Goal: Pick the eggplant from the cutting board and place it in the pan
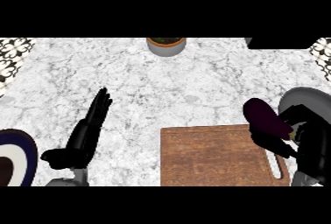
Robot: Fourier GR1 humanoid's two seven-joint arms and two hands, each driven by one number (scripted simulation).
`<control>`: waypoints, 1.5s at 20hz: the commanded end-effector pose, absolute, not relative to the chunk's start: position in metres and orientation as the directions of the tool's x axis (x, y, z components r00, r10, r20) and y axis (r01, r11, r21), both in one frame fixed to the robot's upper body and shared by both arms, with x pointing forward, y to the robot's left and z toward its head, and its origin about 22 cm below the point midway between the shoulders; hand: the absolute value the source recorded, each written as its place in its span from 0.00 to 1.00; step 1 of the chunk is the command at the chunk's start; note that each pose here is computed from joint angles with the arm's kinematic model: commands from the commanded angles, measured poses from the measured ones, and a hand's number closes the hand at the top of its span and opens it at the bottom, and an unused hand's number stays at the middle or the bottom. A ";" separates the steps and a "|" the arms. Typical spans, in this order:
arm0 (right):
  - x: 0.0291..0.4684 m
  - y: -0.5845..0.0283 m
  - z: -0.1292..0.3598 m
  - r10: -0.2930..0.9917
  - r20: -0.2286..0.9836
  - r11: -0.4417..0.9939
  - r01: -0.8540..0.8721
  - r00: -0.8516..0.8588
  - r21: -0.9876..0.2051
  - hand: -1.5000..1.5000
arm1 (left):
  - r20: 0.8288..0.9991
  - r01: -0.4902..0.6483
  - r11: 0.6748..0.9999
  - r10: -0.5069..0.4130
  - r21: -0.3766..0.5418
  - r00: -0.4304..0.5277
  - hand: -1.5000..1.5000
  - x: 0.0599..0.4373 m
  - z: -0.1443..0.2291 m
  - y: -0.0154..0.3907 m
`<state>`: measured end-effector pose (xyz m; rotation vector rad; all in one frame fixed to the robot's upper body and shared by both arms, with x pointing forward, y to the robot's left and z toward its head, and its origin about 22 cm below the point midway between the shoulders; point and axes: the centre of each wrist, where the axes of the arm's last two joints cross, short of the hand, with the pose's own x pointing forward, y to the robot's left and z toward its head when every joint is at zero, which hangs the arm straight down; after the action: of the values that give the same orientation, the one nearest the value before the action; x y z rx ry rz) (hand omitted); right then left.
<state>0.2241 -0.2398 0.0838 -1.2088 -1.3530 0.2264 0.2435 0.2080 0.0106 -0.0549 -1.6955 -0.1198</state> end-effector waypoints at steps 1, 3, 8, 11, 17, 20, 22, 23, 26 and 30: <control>0.221 -0.286 0.083 0.702 0.624 0.380 0.559 0.345 -0.737 1.00 | 0.993 0.130 0.991 -0.015 0.031 -0.121 0.50 0.242 0.021 0.202; 0.251 -0.295 0.054 0.702 0.619 0.347 0.589 0.352 -0.729 1.00 | 0.992 0.111 0.992 -0.044 0.057 -0.114 0.50 0.239 0.025 0.222; 0.256 -0.351 0.052 0.761 0.510 0.166 0.639 0.401 -0.751 1.00 | 0.987 0.115 0.991 -0.045 0.064 -0.154 0.50 0.248 0.018 0.203; 0.266 -0.397 0.047 0.749 0.530 0.123 0.702 0.398 -0.701 1.00 | 0.989 0.112 0.992 -0.042 0.058 -0.142 0.50 0.245 0.004 0.204; 0.295 -0.430 0.025 0.712 0.595 0.147 0.749 0.373 -0.646 1.00 | 0.991 0.125 0.991 -0.029 0.045 -0.127 0.50 0.242 0.004 0.208; 0.285 -0.453 0.007 0.717 0.588 0.143 0.746 0.374 -0.650 1.00 | 0.991 0.125 0.991 -0.035 0.051 -0.131 0.50 0.247 0.013 0.182; 0.288 -0.477 0.022 0.718 0.597 0.153 0.756 0.358 -0.637 1.00 | 0.991 0.114 0.993 -0.026 0.041 -0.128 0.50 0.245 0.006 0.190; 0.312 -0.473 0.037 0.714 0.592 0.138 0.753 0.374 -0.643 1.00 | 0.991 0.139 0.990 -0.017 0.035 -0.130 0.50 0.261 0.005 0.200; 0.266 -0.484 -0.014 0.616 0.530 0.310 0.439 0.583 -0.843 0.00 | 0.987 0.154 0.987 -0.016 0.041 -0.160 0.50 0.251 0.018 0.193; 0.301 -0.477 0.006 0.583 0.627 0.520 0.356 0.516 -0.776 0.00 | 0.991 0.171 0.984 -0.019 0.041 -0.129 0.50 0.248 0.014 0.201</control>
<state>0.2931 -0.4753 0.0074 -1.2696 -1.0985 0.1506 0.2520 0.1935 0.0146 -0.1033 -1.7068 -0.1563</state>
